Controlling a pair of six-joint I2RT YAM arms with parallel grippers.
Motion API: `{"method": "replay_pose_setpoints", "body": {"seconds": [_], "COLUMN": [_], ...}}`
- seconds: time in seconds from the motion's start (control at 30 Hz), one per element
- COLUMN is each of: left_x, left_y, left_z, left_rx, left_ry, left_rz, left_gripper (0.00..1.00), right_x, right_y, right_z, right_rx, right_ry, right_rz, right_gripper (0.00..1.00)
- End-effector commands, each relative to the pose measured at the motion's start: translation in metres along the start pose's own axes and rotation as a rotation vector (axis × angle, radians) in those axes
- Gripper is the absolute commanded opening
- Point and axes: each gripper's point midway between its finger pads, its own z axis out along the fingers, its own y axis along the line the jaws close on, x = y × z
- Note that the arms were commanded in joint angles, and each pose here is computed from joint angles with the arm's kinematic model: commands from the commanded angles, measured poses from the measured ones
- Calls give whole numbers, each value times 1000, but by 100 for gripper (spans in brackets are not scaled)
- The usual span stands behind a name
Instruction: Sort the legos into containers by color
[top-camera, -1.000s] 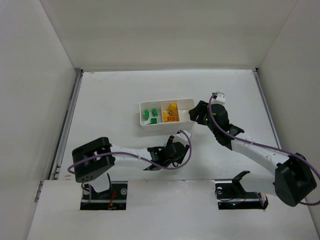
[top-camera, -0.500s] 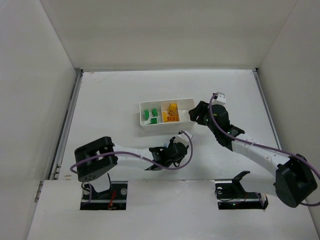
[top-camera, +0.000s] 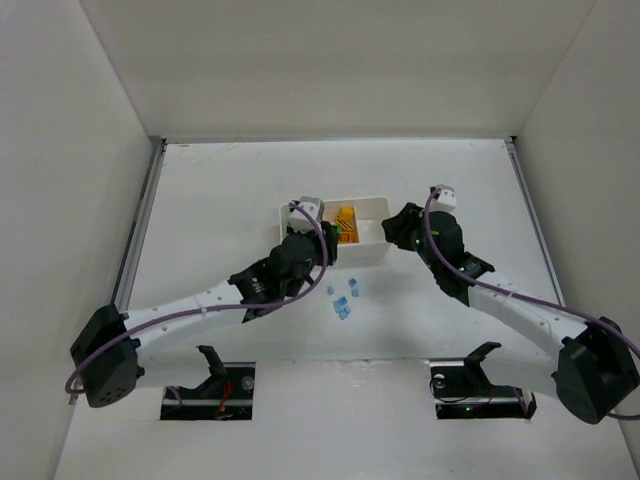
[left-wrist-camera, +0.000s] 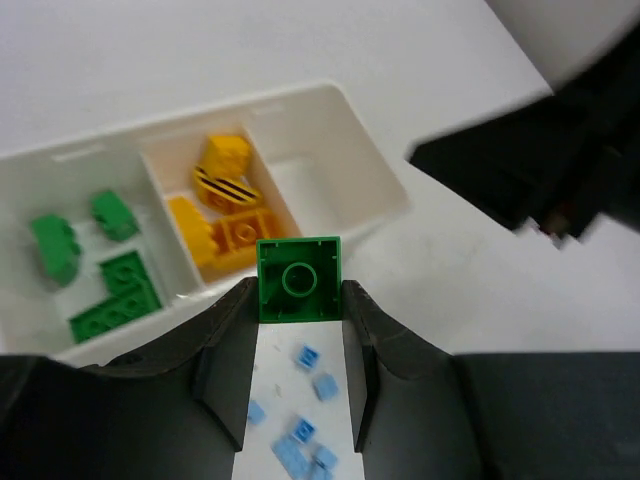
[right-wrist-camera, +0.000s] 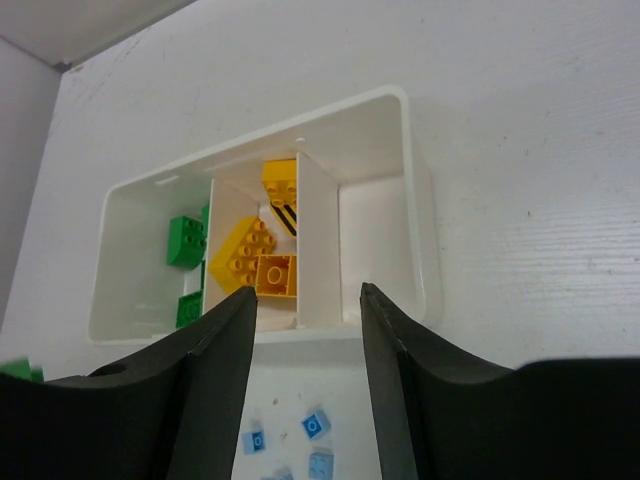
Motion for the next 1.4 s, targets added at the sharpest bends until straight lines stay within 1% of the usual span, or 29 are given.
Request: {"method": "replay_pose_setpoints", "body": {"seconds": [0.0,0.17,0.3,0.43,0.5,0.57,0.67,0.8,0.87,0.9,1.07,1.17,1.27,1.37], "left_x": [-7,-8,-1,5,8,11,15,13,12,12,7,3,14,34], "left_y": [43,91,116,133,138,141,143,145,148,148,143,124,102,82], "left_z": [15,45,67,81,86,91,93,91,89,88,77,61,37,11], "left_rx": [-142,-267,-334,-384,-400,-409,-416,-419,-425,-424,-405,-349,-285,-230], "left_ry": [-22,-1,39,62,75,85,95,91,89,87,70,51,61,99], "left_rz": [-4,-27,-20,-17,-13,-9,-7,-8,-11,-11,-14,-11,-6,-13], "left_gripper": [16,18,19,22,24,25,32,39,44,45,46,42,39,37], "right_x": [-15,11,51,92,105,114,123,138,145,149,161,164,169,173], "right_y": [19,37,48,45,38,33,29,26,28,30,37,34,31,28], "right_z": [-6,-20,-34,-40,-38,-34,-29,-22,-19,-19,-13,-10,-7,-4], "right_rx": [-65,-126,-165,-159,-131,-105,-74,-47,-51,-57,-65,-43,-24,-4], "right_ry": [-62,-3,100,204,235,267,305,368,396,409,450,464,486,502], "right_rz": [10,-34,-102,-148,-162,-175,-208,-267,-288,-297,-343,-361,-377,-392], "right_gripper": [48,47,47,47,47,50,54,54,54,54,55,54,51,49]}}
